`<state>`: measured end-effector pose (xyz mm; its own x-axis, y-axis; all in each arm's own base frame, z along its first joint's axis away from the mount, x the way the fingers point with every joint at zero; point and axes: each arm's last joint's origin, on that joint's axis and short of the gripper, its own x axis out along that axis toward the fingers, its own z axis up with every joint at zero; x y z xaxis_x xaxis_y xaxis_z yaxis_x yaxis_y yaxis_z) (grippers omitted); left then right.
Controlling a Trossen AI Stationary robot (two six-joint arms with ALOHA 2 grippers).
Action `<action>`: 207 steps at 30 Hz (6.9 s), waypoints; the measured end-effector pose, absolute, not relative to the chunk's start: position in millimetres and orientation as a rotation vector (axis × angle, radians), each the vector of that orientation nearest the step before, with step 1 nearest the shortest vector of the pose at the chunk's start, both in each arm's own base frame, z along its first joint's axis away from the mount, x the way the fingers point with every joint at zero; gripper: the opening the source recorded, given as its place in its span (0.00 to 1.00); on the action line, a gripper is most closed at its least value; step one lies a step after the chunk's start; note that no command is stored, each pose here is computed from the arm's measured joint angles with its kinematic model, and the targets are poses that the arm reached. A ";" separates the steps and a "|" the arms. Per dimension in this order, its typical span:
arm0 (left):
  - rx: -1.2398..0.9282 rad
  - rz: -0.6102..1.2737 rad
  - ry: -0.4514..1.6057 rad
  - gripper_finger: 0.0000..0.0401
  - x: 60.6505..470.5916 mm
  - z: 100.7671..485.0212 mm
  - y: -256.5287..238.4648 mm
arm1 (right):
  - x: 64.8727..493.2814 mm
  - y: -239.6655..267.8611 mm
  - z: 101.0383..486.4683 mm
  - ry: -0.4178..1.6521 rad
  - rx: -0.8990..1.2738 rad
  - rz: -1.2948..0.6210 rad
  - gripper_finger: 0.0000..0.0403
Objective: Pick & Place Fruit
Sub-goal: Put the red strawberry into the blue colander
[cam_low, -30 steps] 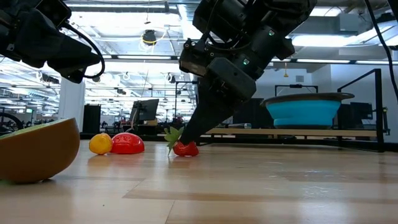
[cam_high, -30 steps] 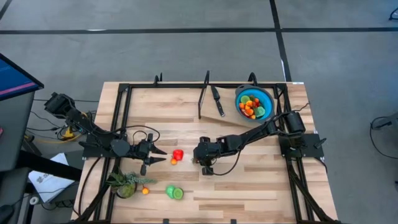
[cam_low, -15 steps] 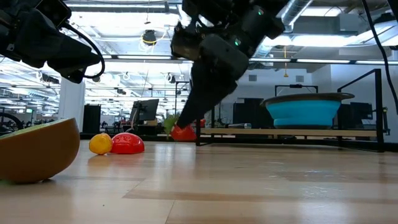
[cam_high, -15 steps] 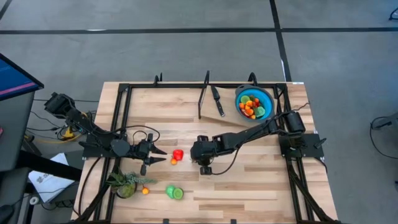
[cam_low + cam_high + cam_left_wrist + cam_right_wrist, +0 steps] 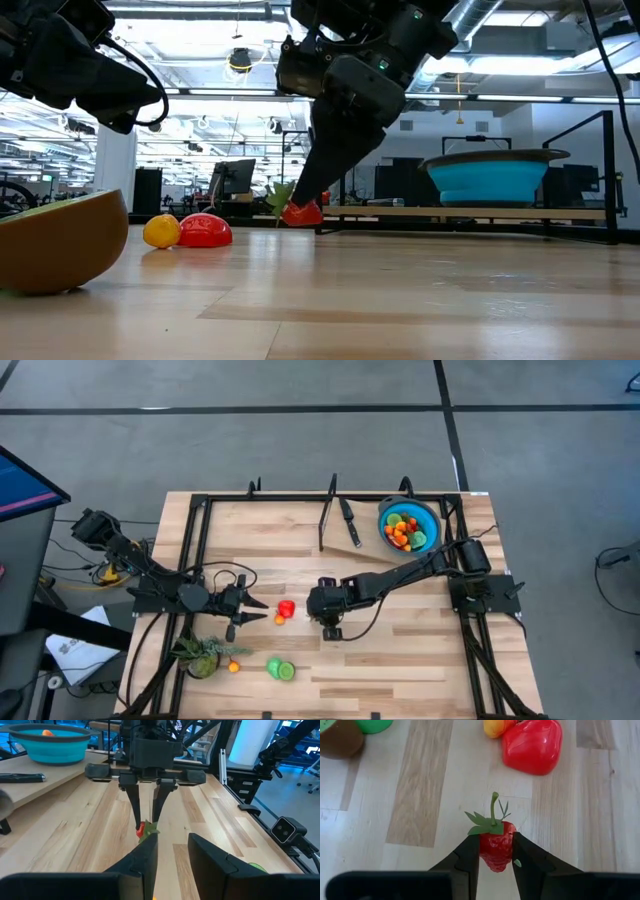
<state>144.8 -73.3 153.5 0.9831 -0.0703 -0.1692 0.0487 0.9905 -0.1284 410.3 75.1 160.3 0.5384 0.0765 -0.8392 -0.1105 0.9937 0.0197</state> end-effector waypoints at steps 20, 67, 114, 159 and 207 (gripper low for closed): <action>-0.124 -0.061 0.174 0.26 144.8 153.5 -73.3 | 399.7 70.5 142.4 1.058 -0.036 0.094 0.27; -0.118 -0.060 0.186 0.26 144.4 151.9 -73.1 | 428.3 80.6 124.0 1.022 -0.008 0.119 0.63; -0.117 -0.059 0.186 0.26 144.4 151.8 -73.1 | 356.9 24.0 253.4 1.123 0.043 -0.064 0.00; -0.117 -0.060 0.185 0.26 144.4 151.9 -73.1 | 447.4 29.3 155.7 0.827 -0.187 0.014 0.72; -0.116 -0.059 0.188 0.26 144.4 151.7 -73.0 | 461.9 34.4 117.4 0.855 -0.464 0.136 0.41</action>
